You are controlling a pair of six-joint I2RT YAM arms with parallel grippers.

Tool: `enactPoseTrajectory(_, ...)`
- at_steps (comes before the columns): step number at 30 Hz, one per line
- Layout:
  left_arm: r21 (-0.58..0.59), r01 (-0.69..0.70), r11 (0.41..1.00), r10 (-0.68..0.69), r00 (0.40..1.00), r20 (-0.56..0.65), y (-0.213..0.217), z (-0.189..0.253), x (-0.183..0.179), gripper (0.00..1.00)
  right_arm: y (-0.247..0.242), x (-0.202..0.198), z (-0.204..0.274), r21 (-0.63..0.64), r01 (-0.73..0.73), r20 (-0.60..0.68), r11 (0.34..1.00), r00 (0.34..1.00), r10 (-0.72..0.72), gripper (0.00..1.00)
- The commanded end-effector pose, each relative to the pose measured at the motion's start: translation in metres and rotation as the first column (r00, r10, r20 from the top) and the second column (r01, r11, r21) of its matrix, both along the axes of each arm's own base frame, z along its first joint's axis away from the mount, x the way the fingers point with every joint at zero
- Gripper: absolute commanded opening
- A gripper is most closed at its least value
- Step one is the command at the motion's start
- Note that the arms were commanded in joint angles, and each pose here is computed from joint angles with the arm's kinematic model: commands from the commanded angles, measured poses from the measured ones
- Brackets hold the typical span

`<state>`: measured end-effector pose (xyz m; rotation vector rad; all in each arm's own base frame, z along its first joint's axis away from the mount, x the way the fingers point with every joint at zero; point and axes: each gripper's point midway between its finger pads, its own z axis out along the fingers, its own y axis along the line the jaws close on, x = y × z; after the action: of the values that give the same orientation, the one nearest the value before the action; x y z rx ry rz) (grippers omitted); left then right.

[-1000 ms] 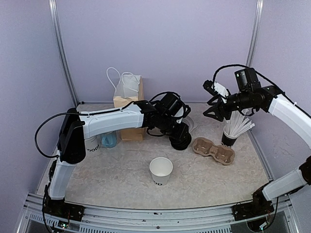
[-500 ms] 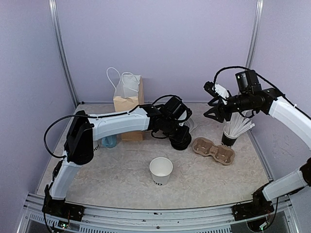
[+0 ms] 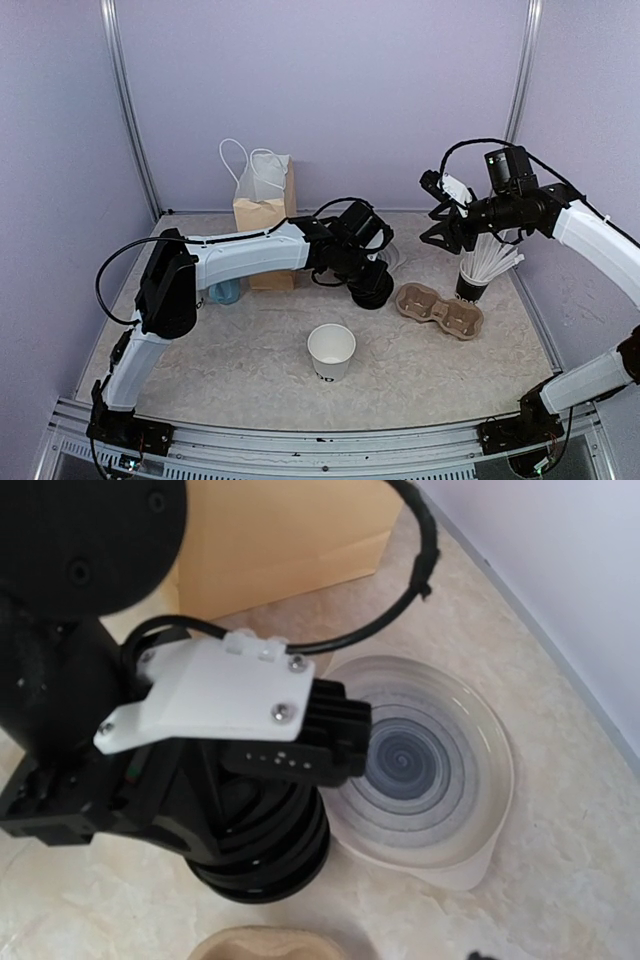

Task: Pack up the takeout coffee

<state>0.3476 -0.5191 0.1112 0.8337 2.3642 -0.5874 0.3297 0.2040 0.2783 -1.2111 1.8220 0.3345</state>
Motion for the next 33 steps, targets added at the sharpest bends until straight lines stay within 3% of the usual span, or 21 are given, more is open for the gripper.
enactPoseTrajectory(1,-0.006,0.006,1.0,-0.005,1.0,0.011,-0.001,0.004,0.006,0.12,-0.004,0.001,0.002,0.003,0.009,0.027,1.0,1.0,-0.009,0.62)
enactPoseTrajectory(11,-0.024,0.013,1.0,-0.012,0.999,0.053,0.01,0.051,0.003,0.03,-0.002,0.002,0.0,0.002,-0.001,0.01,1.0,1.0,0.001,0.62)
enactPoseTrajectory(18,-0.15,0.187,0.971,-0.169,0.978,0.125,0.015,0.122,-0.032,0.02,0.002,0.0,0.018,0.035,-0.018,0.012,0.999,1.0,0.017,0.65)
enactPoseTrajectory(20,-0.202,0.284,0.937,-0.255,0.954,0.155,0.017,0.146,-0.053,0.02,0.004,-0.003,0.026,0.059,-0.034,0.023,0.998,0.999,0.032,0.69)
enactPoseTrajectory(21,-0.264,0.425,0.866,-0.381,0.902,0.203,0.019,0.171,-0.086,0.03,0.015,-0.024,0.042,0.124,-0.148,0.044,0.981,0.989,0.143,0.76)
enactPoseTrajectory(23,-0.315,0.497,0.808,-0.431,0.865,0.257,0.028,0.197,-0.108,0.02,0.025,-0.053,0.058,0.177,-0.295,0.079,0.939,0.955,0.285,0.81)
enactPoseTrajectory(27,-0.411,0.521,0.748,-0.415,0.85,0.324,0.047,0.228,-0.117,0.01,0.041,-0.085,0.082,0.327,-0.441,0.058,0.836,0.892,0.448,0.85)
enactPoseTrajectory(29,-0.477,0.521,0.708,-0.393,0.851,0.347,0.056,0.242,-0.117,0.0,0.047,-0.092,0.083,0.385,-0.474,0.047,0.792,0.867,0.496,0.95)
enactPoseTrajectory(33,-0.606,0.538,0.586,-0.39,0.843,0.371,0.077,0.269,-0.124,0.0,0.058,-0.085,0.079,0.411,-0.476,0.026,0.778,0.859,0.512,0.99)
